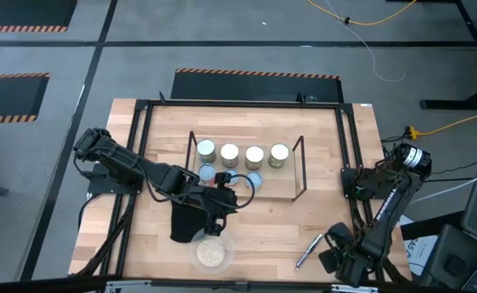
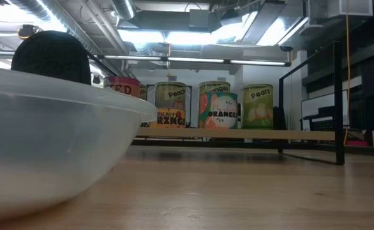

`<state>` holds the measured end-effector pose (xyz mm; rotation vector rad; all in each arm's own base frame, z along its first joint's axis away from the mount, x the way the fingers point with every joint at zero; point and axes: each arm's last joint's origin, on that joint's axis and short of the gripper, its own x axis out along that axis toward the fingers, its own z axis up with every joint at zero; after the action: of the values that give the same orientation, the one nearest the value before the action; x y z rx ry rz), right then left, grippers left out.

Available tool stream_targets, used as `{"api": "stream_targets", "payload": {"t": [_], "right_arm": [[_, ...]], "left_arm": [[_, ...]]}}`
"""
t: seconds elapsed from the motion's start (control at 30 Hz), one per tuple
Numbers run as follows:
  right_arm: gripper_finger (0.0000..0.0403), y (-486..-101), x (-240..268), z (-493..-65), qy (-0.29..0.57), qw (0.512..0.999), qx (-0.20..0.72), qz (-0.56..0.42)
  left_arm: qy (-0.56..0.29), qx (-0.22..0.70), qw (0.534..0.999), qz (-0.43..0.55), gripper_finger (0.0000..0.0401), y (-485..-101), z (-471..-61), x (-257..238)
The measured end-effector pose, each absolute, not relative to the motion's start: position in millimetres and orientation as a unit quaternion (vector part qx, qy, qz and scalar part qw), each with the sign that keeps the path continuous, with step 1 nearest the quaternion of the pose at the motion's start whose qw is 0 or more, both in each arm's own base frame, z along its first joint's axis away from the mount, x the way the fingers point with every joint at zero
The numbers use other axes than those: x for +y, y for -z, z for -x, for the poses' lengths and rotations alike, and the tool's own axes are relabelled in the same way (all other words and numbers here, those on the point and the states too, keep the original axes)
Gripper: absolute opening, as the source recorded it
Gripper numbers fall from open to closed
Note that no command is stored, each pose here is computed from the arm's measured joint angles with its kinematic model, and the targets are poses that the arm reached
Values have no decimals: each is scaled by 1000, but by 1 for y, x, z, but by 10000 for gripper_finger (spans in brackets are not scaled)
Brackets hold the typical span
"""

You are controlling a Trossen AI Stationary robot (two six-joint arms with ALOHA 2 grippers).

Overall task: Pick and place cans onto a shelf
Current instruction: Put the small canned diced tomatoes on the shelf

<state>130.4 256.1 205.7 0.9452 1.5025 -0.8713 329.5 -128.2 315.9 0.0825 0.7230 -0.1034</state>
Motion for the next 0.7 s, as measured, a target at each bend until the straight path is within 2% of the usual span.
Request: {"api": "stream_targets", "payload": {"t": [0.07, 0.3, 0.7], "right_arm": [[168, -206, 256, -130, 380, 537, 635, -405], [168, -200, 257, -133, 384, 566, 606, -406], [157, -181, 263, -136, 412, 557, 613, -380]], "left_arm": [[51, 353, 933, -40, 64, -316, -330, -128], [51, 353, 933, -40, 64, -316, -330, -128], [51, 354, 933, -40, 64, -316, -329, -128]]}}
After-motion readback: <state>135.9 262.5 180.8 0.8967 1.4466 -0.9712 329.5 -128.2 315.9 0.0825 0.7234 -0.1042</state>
